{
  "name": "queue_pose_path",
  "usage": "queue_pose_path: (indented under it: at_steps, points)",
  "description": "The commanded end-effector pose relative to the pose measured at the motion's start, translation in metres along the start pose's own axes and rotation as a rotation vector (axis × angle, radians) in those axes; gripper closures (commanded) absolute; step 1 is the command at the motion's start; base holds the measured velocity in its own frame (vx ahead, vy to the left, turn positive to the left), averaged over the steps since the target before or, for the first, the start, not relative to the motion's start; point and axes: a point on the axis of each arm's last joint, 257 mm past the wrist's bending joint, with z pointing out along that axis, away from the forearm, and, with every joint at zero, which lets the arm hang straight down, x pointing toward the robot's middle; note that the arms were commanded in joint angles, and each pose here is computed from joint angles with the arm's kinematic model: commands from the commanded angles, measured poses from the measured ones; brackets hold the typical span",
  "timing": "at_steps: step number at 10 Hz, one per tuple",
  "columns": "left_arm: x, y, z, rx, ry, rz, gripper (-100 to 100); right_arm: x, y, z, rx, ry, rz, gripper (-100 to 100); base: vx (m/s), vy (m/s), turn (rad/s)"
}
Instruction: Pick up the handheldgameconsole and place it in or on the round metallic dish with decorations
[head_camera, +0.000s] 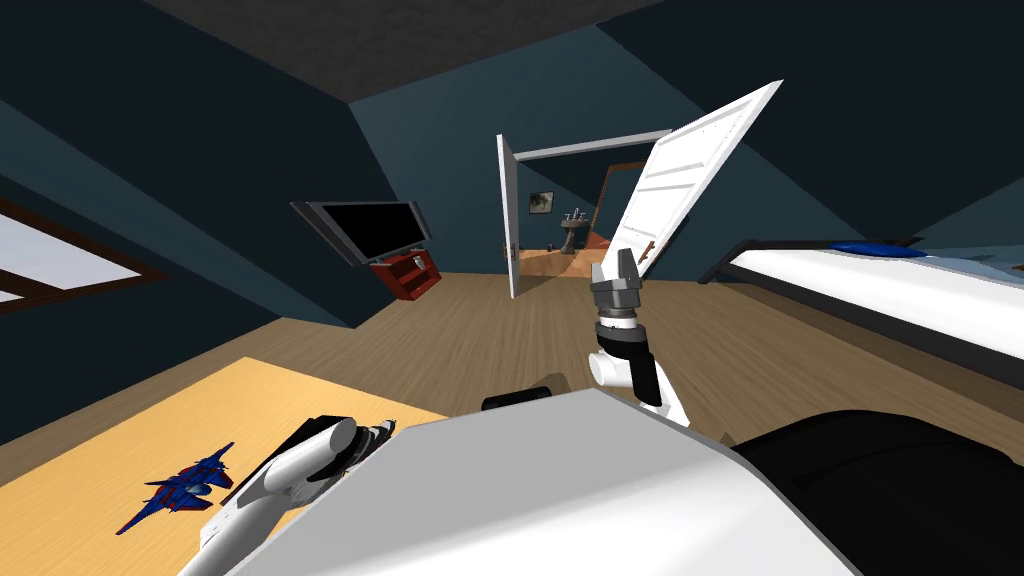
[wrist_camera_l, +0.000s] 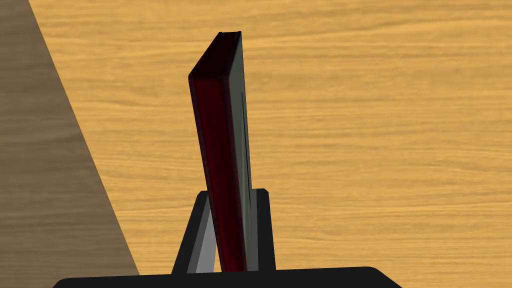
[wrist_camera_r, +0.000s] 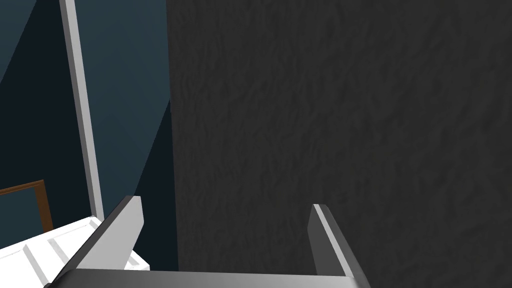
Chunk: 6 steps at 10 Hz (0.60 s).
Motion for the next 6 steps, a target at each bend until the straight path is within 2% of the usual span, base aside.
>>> queue_pose_path:
  at_steps: [1,2,3,4,5,6]
  points:
    - [0.000,0.000,0.000,0.000,0.000,0.000,100,0.000,0.000,0.000,0.000,0.000,0.000,0,0.000,0.000,0.000]
    - [0.000,0.000,0.000,0.000,0.000,0.000,0,0.000,0.000,0.000,0.000,0.000,0.000,0,0.000,0.000,0.000]
    - [-0.006,-0.002,-0.013,0.002,0.001,0.008,100,0.000,0.000,0.000,0.000,0.000,0.000,0,0.007,-0.029,0.085]
    - [-0.004,-0.003,-0.008,0.003,-0.001,0.005,100,0.000,0.000,0.000,0.000,0.000,0.000,0,0.006,-0.018,0.026]
    - [-0.004,-0.003,-0.009,0.002,-0.001,0.006,0,0.000,0.000,0.000,0.000,0.000,0.000,0,0.000,0.000,0.000]
    - [-0.015,0.019,-0.005,-0.023,-0.038,-0.005,100,0.000,0.000,0.000,0.000,0.000,0.000,0,0.112,-0.008,0.033]
